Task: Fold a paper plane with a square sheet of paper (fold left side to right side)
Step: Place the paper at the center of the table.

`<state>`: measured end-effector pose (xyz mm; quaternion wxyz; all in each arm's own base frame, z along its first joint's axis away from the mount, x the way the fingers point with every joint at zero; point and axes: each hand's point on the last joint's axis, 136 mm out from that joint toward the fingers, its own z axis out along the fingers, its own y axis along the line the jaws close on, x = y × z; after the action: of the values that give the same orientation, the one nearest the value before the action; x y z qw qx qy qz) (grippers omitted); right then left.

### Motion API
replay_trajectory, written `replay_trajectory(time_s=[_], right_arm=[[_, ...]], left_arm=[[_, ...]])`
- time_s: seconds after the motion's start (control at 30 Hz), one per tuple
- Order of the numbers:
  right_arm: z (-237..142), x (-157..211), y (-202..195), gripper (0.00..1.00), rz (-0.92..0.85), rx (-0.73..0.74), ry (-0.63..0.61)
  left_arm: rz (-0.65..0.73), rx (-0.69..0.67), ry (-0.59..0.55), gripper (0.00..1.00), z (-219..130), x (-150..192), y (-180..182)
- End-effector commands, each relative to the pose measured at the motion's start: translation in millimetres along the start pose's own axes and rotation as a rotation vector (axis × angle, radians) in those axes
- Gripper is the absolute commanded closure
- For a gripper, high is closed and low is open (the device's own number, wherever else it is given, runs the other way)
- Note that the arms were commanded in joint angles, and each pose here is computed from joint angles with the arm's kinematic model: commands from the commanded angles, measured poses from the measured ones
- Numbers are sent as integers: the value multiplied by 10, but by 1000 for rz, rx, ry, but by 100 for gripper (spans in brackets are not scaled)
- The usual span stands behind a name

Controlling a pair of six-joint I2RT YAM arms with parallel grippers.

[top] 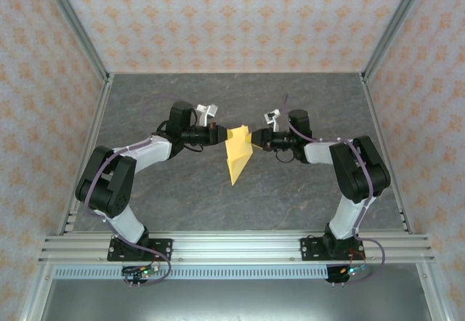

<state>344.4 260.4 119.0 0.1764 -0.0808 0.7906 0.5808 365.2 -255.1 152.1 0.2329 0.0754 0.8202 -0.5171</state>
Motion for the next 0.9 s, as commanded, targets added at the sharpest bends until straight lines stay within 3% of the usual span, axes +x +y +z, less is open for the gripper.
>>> replay_trajectory(time_s=[0.0, 0.13, 0.2, 0.3, 0.43, 0.63, 0.77, 0.87], right_arm=[[-42, -30, 157, 77, -84, -3, -4], [-51, 20, 115, 89, -72, 19, 9], [-56, 31, 85, 93, -62, 36, 12], [-65, 64, 6, 95, -23, 90, 25], [-93, 151, -181, 96, 63, 206, 58], [-97, 182, -215, 96, 144, 284, 61], [-103, 199, -298, 96, 227, 373, 82], [-114, 209, -361, 96, 312, 418, 87]], left_arm=[[3, -32, 10, 100, 22, 40, 122], [-7, -53, 24, 100, 55, 82, 215], [-14, -82, 28, 86, 63, 91, 291], [-9, -147, 34, 55, 40, 95, 400], [27, -324, -8, 40, -158, 27, 568], [124, -472, -63, 36, -474, 29, 462], [289, -505, 30, 36, -385, 363, 122], [327, -502, 112, 37, -218, 702, -8]])
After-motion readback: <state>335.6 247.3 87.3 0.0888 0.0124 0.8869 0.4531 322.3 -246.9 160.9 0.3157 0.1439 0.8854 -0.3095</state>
